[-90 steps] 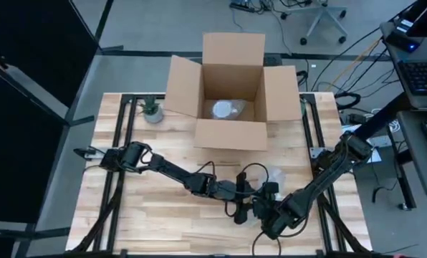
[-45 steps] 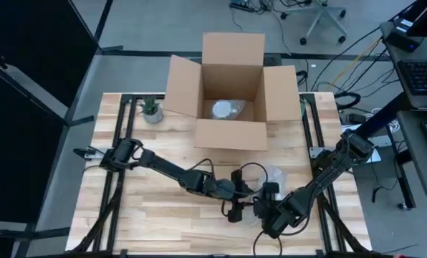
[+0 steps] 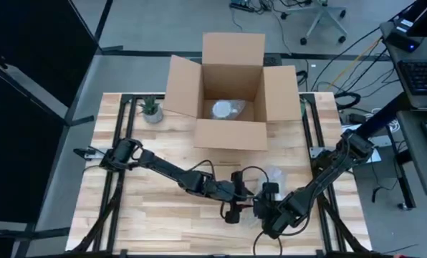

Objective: Wrap mug
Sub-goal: Wrap the orange mug with the bubble wrap

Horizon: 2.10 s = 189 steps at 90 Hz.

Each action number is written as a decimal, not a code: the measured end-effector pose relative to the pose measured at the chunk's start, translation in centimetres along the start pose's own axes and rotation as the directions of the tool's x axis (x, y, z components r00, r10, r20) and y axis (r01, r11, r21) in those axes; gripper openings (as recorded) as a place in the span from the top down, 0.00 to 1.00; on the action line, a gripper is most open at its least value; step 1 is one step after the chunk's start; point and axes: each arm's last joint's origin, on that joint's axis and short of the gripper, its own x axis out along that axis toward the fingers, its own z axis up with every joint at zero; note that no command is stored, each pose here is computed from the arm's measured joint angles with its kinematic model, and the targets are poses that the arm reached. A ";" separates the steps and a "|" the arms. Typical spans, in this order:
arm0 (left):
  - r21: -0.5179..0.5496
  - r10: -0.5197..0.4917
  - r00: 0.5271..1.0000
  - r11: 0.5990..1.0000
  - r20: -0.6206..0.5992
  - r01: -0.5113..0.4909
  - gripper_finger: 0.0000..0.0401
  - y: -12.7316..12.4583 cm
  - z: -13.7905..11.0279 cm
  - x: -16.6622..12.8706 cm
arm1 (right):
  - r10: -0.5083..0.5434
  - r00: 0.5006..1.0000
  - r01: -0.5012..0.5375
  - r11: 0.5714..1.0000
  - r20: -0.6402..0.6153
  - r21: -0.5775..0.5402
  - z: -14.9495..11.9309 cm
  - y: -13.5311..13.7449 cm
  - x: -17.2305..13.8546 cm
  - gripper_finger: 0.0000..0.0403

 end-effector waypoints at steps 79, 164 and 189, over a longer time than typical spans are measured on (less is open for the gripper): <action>-0.049 0.000 1.000 0.999 -0.018 -0.001 0.54 0.0 -0.2 -0.1 | 0.070 0.997 -0.063 0.984 0.037 -0.169 0.5 0.5 -0.1 0.36; -0.029 0.071 0.997 0.997 -0.028 -0.071 0.54 3.8 0.7 0.1 | 0.111 0.994 -0.106 0.968 0.010 -0.229 0.4 0.8 -0.2 0.36; 0.001 0.058 0.998 0.998 -0.024 -0.058 0.54 3.7 0.8 0.1 | 0.124 0.992 -0.113 0.944 0.015 -0.310 0.4 0.9 -0.2 0.36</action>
